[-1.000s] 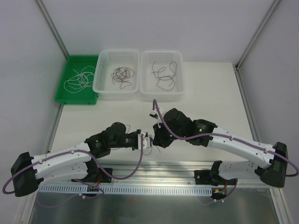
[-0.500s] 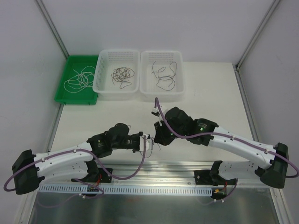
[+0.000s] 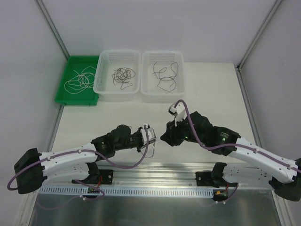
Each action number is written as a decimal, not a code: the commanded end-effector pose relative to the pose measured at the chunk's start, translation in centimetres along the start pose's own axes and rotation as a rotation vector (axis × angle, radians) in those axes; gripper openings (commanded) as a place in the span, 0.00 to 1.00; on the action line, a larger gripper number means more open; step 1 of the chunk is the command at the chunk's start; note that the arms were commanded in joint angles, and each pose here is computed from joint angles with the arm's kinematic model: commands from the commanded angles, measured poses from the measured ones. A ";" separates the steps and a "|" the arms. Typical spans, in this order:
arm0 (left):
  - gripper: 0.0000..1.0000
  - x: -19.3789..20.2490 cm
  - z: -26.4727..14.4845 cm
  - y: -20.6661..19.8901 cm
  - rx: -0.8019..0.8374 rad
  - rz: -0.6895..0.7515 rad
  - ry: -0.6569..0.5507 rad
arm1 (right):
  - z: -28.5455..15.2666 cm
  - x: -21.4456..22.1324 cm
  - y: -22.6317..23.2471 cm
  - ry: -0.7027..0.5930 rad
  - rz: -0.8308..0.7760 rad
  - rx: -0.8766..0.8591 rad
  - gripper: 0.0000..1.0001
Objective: Untangle the cables
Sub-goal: Untie the cable.
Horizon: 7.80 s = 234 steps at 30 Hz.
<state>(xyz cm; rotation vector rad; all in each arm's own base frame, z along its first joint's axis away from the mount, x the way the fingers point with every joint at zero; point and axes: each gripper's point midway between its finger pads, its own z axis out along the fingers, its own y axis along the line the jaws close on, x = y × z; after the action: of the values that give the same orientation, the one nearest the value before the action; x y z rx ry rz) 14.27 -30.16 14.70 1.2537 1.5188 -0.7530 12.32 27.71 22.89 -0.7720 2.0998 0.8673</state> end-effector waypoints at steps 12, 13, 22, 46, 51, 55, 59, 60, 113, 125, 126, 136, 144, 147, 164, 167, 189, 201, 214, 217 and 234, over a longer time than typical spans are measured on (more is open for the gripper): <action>0.00 -2.2 0.8 1.7 -0.161 -0.359 -0.016 | 0.3 -2.6 3.6 -0.154 -0.020 -0.157 0.31; 0.00 -2.2 0.8 1.7 -0.159 -0.364 -0.017 | 0.7 -2.4 3.7 -0.148 -0.018 -0.159 0.30; 0.00 -2.7 0.4 1.3 -0.144 -0.393 -0.031 | 3.3 -1.2 1.8 -0.091 -0.024 -0.053 0.27; 0.00 -4.2 -0.2 -1.3 0.029 -0.316 -0.062 | 4.1 -1.0 -1.0 -0.136 -0.103 0.045 0.30; 0.00 -4.2 -0.2 -1.9 0.062 -0.306 -0.060 | 3.9 -1.1 -0.2 -0.156 -0.114 -0.013 0.20; 0.00 -4.2 -0.2 -2.1 0.076 -0.297 -0.061 | 3.8 -1.2 0.1 -0.167 -0.115 -0.038 0.15; 0.00 -4.1 -0.3 -1.9 0.064 -0.294 -0.062 | 3.5 -1.2 0.0 -0.178 -0.114 -0.034 0.01; 0.03 -4.0 -0.3 -1.8 0.054 -0.295 -0.062 | 3.5 -1.2 -0.2 -0.182 -0.113 -0.024 0.01; 0.00 -5.9 -3.6 0.0 -0.045 -0.295 -0.458 | 0.9 -1.3 -2.2 -0.298 0.081 -0.120 0.01; 0.55 -8.3 -1.9 -0.3 0.022 -0.288 -0.392 | 1.9 -0.2 -0.4 -0.197 -0.070 -0.216 0.01; 0.55 -8.3 -1.8 -0.4 0.029 -0.287 -0.381 | 1.8 -0.3 -0.4 -0.198 -0.082 -0.219 0.01; 0.50 -7.6 0.5 -1.7 0.143 -0.305 -0.266 | 1.4 -0.1 0.3 -0.178 -0.138 -0.237 0.01; 0.00 -7.5 0.3 -1.4 0.132 -0.292 -0.262 | 1.4 0.2 0.1 -0.172 -0.152 -0.227 0.01; 0.00 -7.3 0.0 -1.2 0.113 -0.293 -0.268 | 1.5 0.3 -0.2 -0.169 -0.152 -0.213 0.01; 0.00 -6.1 -2.9 1.6 -0.086 -0.412 -0.440 | 0.3 -0.8 -3.9 -0.311 0.110 -0.015 0.01; 0.00 -6.2 -3.1 1.4 -0.077 -0.412 -0.464 | 0.1 -1.2 -4.9 -0.348 0.166 0.039 0.01; 0.00 -3.1 -2.3 3.8 -0.241 -0.584 -0.400 | -2.2 -2.9 -2.1 -0.268 -0.084 0.091 0.17; 0.00 -4.7 -2.7 3.9 -0.228 -0.605 -0.454 | 2.5 -1.6 -0.6 -0.256 0.057 0.011 0.18; 0.00 -5.7 -3.7 3.7 -0.206 -0.626 -0.550 | 3.2 -3.6 0.1 -0.479 0.183 -0.117 0.29; 0.00 -5.8 -3.8 3.7 -0.203 -0.629 -0.559 | 3.2 -3.9 0.1 -0.496 0.178 -0.124 0.30; 0.00 -6.7 -4.6 3.4 -0.175 -0.639 -0.629 | 4.0 -3.7 0.9 -0.470 0.156 -0.169 0.08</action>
<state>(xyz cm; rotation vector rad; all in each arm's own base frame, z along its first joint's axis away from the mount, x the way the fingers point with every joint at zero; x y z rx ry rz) 15.93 -28.03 20.62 0.3732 1.4937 -1.2073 15.32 31.66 21.85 -0.4467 1.7730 1.1279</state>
